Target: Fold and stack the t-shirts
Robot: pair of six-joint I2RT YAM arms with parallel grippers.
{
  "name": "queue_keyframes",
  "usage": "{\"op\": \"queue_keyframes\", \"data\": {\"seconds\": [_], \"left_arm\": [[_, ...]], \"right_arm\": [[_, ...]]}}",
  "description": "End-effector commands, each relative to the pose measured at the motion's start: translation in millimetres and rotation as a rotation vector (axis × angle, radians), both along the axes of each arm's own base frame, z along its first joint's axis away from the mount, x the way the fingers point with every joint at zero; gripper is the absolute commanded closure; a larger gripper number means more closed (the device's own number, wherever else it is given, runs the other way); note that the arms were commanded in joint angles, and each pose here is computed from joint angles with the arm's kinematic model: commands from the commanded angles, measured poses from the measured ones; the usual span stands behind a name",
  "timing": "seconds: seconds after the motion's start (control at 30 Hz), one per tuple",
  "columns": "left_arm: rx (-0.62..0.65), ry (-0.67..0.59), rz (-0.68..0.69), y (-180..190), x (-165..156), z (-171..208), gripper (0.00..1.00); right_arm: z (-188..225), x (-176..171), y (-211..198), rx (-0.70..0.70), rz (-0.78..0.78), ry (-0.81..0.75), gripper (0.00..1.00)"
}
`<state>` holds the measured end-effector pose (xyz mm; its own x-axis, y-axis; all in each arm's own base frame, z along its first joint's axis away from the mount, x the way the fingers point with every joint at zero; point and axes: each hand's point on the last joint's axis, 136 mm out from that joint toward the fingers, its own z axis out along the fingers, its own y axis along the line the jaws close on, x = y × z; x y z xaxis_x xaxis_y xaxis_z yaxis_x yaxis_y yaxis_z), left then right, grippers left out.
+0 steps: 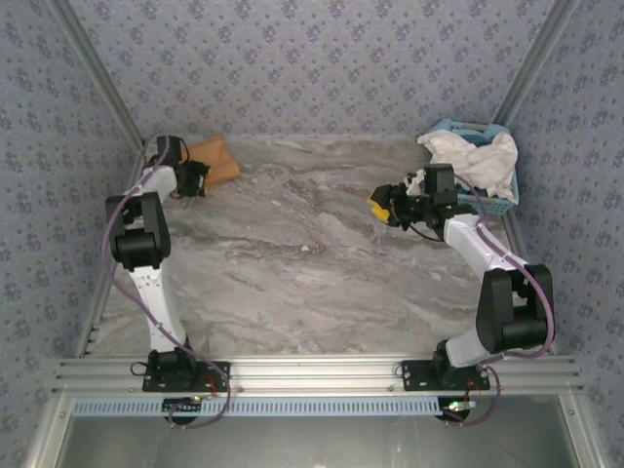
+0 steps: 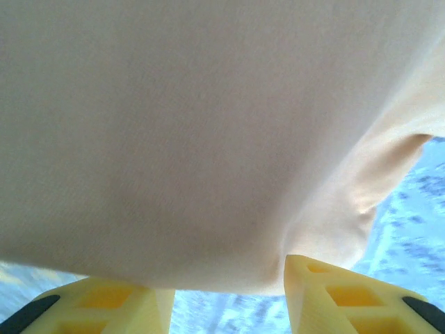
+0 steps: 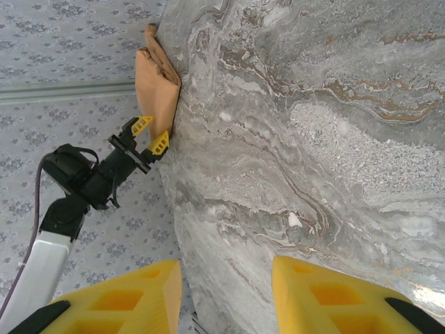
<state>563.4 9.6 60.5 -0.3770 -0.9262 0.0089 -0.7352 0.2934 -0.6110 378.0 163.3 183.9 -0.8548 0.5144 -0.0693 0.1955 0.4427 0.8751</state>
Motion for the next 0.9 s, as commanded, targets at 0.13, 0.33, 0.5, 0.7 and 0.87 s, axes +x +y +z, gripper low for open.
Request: {"op": "queue_keyframes", "data": {"seconds": [0.13, 0.33, 0.5, 0.7, 0.87], "left_arm": [[0.182, 0.213, -0.248, 29, -35, -13, 0.51], [0.309, 0.228, -0.22, 64, -29, 0, 0.49], [0.306, 0.216, -0.24, 68, -16, 2, 0.48], [0.267, 0.205, -0.258, 58, -13, 13, 0.48], [0.193, 0.088, -0.201, 18, -12, 47, 0.48]], "right_arm": [[-2, 5, 9, 0.002, 0.019, 0.003, 0.59], [0, 4, 14, 0.0, 0.035, 0.004, 0.59], [1, 0, 15, -0.003, 0.047, 0.01, 0.59], [3, -6, 15, -0.007, 0.067, 0.017, 0.59], [2, -10, 15, -0.02, 0.079, 0.016, 0.58]]}}
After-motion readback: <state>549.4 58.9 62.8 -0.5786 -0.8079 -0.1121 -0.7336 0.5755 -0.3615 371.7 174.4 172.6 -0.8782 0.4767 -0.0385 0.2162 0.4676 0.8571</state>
